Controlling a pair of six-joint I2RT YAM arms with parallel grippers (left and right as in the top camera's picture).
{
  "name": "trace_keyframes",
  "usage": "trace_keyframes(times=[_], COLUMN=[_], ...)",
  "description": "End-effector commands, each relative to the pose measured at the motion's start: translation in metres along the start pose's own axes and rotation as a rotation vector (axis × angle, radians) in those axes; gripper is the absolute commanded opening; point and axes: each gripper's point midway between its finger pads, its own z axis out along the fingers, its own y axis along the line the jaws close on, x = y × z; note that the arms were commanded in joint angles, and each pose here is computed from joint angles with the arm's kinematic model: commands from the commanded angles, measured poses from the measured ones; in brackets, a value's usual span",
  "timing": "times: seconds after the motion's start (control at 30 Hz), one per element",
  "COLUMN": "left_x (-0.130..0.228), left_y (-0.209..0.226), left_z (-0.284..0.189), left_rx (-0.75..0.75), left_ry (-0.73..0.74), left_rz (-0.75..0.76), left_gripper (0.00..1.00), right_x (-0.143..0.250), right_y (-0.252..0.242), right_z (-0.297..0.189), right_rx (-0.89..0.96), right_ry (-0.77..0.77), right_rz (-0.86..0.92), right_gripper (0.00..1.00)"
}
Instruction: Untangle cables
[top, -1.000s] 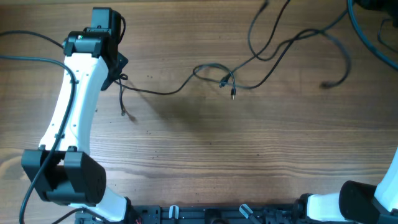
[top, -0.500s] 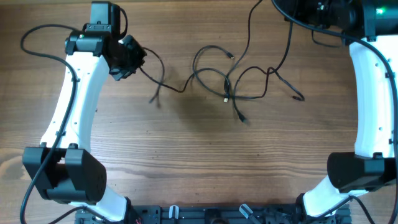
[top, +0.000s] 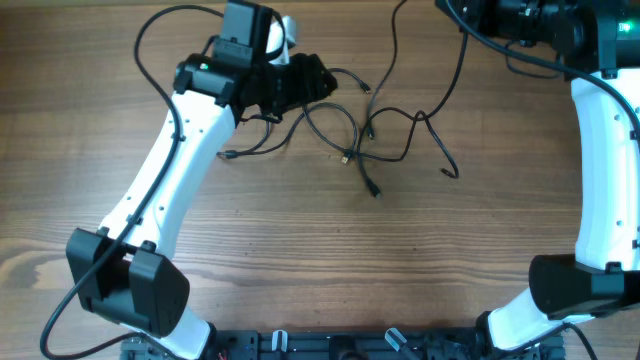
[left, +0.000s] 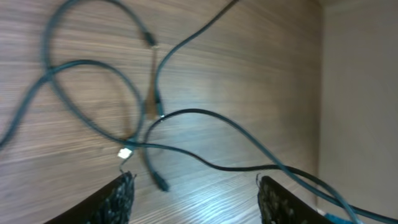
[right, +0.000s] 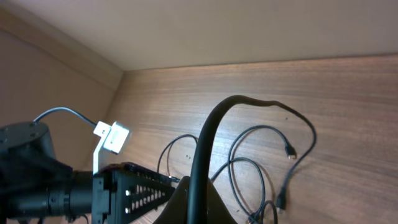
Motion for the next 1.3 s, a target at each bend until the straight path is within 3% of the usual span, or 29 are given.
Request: trace_keyframes(times=[0.0, 0.07, 0.2, 0.27, 0.4, 0.57, 0.7, 0.77, 0.87, 1.0, 1.07, 1.13, 1.27], left_x=[0.025, 0.037, 0.053, 0.064, 0.091, 0.102, 0.110, 0.104, 0.070, 0.000, -0.033, -0.066, -0.064], left_y=[-0.044, -0.072, -0.093, -0.101, -0.132, -0.142, -0.122, -0.114, -0.118, -0.108, -0.074, -0.014, 0.064], left_z=[0.016, 0.020, 0.030, 0.037, 0.050, 0.061, 0.094, 0.099, 0.066, -0.037, -0.095, -0.152, -0.169], left_rx=[0.131, 0.205, 0.214, 0.207, 0.219, 0.194, 0.133, 0.105, 0.135, 0.218, 0.194, 0.103, -0.073], left_ry=[0.075, 0.105, 0.130, 0.153, 0.149, 0.130, 0.173, 0.151, 0.039, -0.171, -0.297, -0.453, -0.460], left_rz=[0.097, 0.067, -0.001, -0.041, 0.029, 0.021, -0.028, -0.035, 0.046, -0.030, -0.142, -0.262, -0.457], left_gripper=[0.70, 0.76, 0.77, 0.75, 0.64, 0.63, 0.34, 0.06, 0.04, 0.04, 0.04, 0.04, 0.04], right_x=[-0.002, -0.001, -0.001, -0.001, -0.001, -0.001, 0.000, 0.002, 0.010, 0.028, 0.033, 0.027, 0.000], right_y=[0.004, 0.004, 0.004, 0.004, 0.003, 0.003, 0.003, -0.009, -0.036, -0.066, -0.084, -0.091, -0.056], right_z=[-0.006, -0.006, -0.006, -0.006, -0.006, -0.006, -0.006, -0.006, -0.004, 0.011, 0.014, 0.008, -0.003], right_rx=[0.008, 0.009, 0.009, 0.010, 0.013, 0.014, 0.015, 0.079, 0.213, 0.301, 0.372, 0.383, 0.164], right_ry=[-0.012, -0.009, -0.009, -0.010, -0.010, -0.009, -0.005, -0.004, 0.020, 0.101, 0.119, 0.094, 0.012], right_rz=[0.031, 0.032, 0.032, 0.031, 0.023, 0.014, 0.012, 0.022, 0.059, 0.115, 0.153, 0.161, 0.076], right_gripper=[0.04, 0.04, 0.04, 0.04, 0.04, 0.04, 0.04, 0.04, 0.04, 0.04, 0.04, 0.04, 0.04])
